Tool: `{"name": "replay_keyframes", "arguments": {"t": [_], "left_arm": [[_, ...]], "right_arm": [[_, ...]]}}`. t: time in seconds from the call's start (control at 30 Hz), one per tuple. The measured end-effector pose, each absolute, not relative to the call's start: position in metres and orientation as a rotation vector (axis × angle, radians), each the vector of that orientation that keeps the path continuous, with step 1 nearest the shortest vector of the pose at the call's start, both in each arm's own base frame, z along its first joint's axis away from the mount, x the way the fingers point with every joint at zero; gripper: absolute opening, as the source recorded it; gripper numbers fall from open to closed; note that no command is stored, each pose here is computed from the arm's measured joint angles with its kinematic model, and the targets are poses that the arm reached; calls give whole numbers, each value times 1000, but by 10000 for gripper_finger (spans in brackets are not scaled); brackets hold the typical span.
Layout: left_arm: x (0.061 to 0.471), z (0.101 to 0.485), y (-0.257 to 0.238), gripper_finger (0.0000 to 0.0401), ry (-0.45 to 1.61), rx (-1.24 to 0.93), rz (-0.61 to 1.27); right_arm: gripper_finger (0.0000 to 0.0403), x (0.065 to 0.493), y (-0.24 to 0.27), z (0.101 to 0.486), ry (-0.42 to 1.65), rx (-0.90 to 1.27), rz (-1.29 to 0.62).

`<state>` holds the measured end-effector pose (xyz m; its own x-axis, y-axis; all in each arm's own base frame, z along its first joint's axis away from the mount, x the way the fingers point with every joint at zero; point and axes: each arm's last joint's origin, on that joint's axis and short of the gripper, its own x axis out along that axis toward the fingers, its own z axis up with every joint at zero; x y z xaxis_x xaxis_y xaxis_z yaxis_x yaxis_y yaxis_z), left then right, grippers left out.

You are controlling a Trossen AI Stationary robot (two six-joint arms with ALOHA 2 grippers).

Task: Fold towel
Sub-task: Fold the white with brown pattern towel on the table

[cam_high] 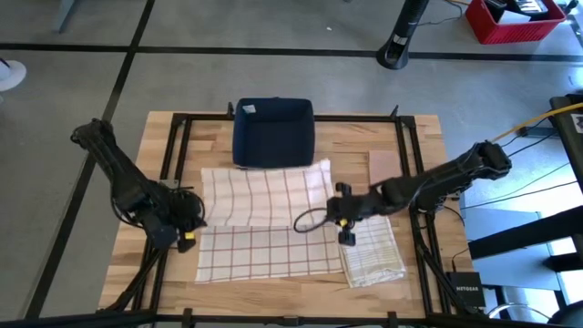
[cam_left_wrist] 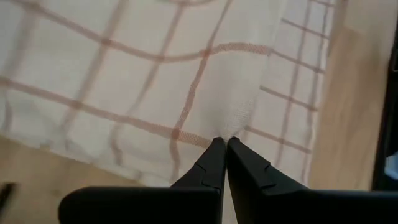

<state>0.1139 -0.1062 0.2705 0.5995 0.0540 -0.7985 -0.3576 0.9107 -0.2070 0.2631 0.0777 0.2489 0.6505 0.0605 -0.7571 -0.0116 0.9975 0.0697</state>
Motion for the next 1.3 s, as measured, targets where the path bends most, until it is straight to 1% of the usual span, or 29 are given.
{"name": "replay_keyframes", "arguments": {"t": [0.23, 0.37, 0.7, 0.83, 1.1, 1.3], "left_arm": [[120, 246, -123, 5, 912, -417, 210], [123, 239, -128, 5, 930, -426, 227], [124, 230, -148, 5, 991, -458, 176], [121, 224, -155, 5, 1011, -452, 184], [130, 206, -172, 5, 1038, -418, 190], [136, 194, -185, 5, 1120, -454, 147]], "right_arm": [[9, 264, 102, 225, 902, 84, 77], [9, 268, 108, 215, 934, 97, 71], [9, 276, 139, 192, 972, 231, 191], [9, 279, 150, 179, 998, 269, 190], [9, 286, 158, 150, 1089, 315, 233], [9, 287, 160, 145, 1118, 326, 265]]}}
